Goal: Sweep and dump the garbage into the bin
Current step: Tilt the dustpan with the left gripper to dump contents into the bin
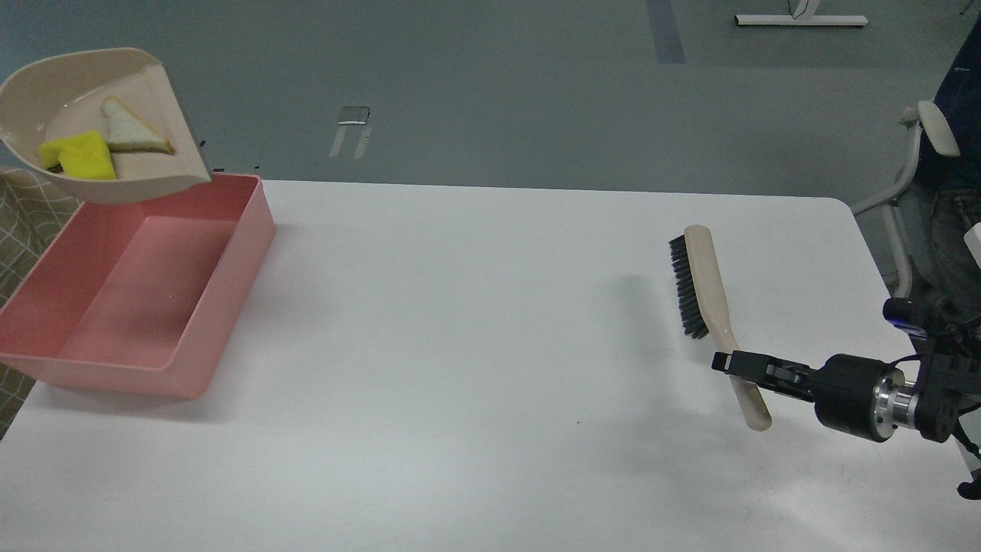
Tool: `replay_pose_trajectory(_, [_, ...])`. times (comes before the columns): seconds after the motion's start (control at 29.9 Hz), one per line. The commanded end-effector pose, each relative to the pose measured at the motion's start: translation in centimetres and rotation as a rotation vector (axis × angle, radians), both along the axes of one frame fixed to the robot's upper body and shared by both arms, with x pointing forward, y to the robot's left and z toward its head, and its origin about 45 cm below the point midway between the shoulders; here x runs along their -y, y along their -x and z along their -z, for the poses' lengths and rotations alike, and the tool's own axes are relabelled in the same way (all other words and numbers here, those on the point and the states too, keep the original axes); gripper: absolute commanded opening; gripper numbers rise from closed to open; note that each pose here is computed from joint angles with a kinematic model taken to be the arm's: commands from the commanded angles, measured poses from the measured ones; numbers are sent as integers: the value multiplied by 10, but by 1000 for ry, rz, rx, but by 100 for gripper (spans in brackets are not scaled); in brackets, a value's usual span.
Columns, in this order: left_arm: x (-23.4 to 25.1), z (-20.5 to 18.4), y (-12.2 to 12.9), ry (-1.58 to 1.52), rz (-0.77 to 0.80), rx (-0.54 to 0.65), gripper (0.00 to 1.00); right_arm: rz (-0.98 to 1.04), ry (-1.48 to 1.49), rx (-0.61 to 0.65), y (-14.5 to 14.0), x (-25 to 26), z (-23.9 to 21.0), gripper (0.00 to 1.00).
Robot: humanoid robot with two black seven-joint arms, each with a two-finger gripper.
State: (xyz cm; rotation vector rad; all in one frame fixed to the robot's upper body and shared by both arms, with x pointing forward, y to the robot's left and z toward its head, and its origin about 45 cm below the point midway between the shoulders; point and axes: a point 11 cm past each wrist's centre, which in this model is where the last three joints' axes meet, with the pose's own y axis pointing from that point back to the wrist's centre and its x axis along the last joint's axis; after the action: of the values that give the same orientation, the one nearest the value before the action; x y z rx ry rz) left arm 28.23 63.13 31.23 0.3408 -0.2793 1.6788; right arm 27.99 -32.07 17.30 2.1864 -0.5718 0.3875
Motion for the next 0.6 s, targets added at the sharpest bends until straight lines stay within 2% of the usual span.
replay_pose_trajectory(0.0, [-13,-13,7,-52,-26,-11,0,0,0,-1,0,0,0,0])
replay_pose_trajectory(0.17, [-23,-38,10,-175,-28,-48,0,0,0,-1,0,0,0,0])
replay_pose_trajectory(0.4, [-30,-42,12,-387,-57,-124,0,-6,-12,-2,0,-5,2,0])
replay_pose_trajectory(0.57, [-37,-60,14,-602,-80,-169,0,-9,-15,-2,0,-7,2,0])
